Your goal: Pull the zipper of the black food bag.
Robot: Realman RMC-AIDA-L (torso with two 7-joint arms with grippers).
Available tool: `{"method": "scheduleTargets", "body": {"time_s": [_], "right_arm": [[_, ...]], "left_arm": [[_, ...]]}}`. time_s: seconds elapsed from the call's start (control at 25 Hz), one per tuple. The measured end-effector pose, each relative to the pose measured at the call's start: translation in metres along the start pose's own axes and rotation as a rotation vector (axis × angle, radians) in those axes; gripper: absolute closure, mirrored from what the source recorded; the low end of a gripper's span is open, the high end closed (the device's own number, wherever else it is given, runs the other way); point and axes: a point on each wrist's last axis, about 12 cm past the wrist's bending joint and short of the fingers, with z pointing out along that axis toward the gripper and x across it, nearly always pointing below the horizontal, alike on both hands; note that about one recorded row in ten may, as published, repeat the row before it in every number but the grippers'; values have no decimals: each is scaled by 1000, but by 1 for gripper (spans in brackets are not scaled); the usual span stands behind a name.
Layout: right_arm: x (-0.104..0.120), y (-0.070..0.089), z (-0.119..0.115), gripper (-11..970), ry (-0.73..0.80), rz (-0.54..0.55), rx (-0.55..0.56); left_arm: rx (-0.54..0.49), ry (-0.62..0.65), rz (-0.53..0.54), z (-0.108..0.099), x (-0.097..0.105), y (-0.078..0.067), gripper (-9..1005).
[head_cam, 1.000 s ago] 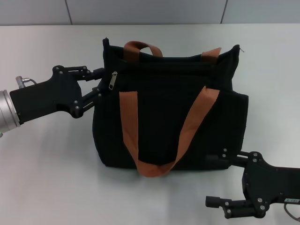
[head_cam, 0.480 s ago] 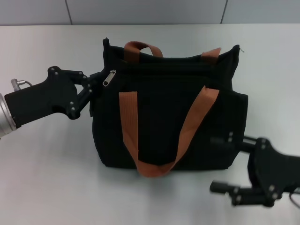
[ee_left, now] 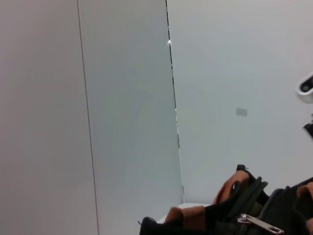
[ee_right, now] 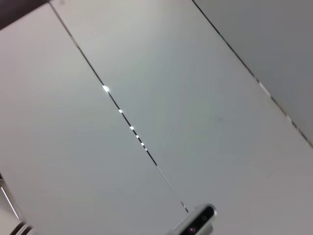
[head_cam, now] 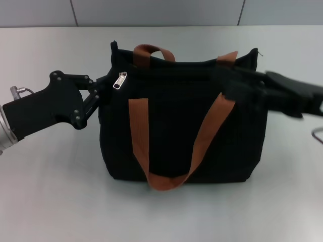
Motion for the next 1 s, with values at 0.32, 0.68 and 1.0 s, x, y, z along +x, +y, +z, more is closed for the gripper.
{"method": "scheduleTargets", "body": {"time_s": [0.32, 0.68, 1.0], "right_arm": [[-40, -26, 48, 147, 182, 227, 58], [-56, -39, 81, 148, 312, 325, 161], [-63, -49, 102, 190, 387, 310, 235]], "left_arm": [[3, -17, -7, 1, 0, -2, 968], [3, -18, -7, 2, -1, -1, 966], [7, -18, -6, 2, -1, -2, 965]]}}
